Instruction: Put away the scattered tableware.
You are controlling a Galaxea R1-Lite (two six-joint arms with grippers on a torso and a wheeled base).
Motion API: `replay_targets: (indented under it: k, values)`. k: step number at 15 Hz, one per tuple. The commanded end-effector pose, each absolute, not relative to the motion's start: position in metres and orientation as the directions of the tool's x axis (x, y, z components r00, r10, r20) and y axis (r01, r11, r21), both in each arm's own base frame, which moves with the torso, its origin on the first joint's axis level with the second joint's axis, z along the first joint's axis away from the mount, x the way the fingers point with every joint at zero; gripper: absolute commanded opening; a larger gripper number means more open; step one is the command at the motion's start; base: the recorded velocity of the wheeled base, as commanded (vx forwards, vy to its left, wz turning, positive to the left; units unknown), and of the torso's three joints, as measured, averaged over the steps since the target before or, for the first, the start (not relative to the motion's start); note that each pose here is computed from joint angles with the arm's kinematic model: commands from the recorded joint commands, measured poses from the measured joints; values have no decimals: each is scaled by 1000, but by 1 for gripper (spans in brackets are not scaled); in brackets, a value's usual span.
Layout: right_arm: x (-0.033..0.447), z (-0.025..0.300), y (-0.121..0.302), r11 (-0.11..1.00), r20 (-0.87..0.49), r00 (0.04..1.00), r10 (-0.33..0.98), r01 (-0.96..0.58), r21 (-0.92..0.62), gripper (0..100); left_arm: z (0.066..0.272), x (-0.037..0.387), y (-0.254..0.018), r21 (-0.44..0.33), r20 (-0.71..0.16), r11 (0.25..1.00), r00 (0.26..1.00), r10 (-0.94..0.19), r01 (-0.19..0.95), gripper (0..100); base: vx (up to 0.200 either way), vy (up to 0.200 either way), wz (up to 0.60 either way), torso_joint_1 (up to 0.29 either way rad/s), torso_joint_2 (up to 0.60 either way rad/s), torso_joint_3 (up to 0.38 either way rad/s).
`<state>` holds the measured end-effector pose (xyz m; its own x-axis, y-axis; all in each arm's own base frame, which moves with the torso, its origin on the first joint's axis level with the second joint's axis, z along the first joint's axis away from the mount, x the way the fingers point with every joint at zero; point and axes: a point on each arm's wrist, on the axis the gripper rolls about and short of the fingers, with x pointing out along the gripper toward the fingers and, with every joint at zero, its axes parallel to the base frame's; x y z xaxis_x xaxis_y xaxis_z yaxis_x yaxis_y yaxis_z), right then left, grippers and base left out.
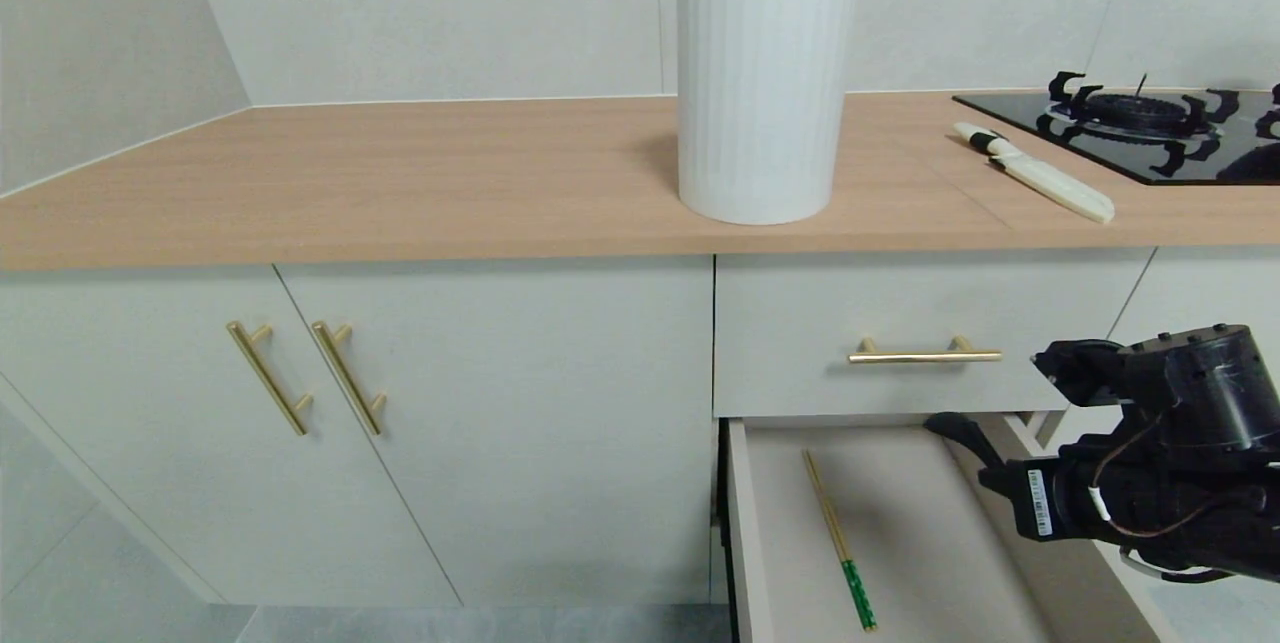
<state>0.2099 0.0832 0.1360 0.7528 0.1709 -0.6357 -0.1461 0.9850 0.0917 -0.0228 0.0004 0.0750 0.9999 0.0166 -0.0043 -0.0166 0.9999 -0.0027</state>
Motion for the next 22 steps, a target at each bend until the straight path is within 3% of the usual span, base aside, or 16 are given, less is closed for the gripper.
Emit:
replay_targets:
  k: [1,9,17,22]
  values:
    - [211,135,83,985,-640,750,169,-145,90,0,75,-23,0,-3,-6,1000,1000,17,-17,100,0,0,0,-56,373,290]
    - [217,124,86,986,-672,724,159,-143,80,0,75,-23,0,-3,-6,1000,1000,17,-17,100,0,0,0,-12,51,37]
    - [263,20,108,993,-756,647,99,-115,31,0,75,-23,0,-3,-5,1000,1000,17,-17,100,0,0,0,0,0,0]
    - [280,-29,113,997,-741,668,70,-74,28,0,75,-23,0,-3,-6,1000,1000,17,-17,100,0,0,0,0,0,0]
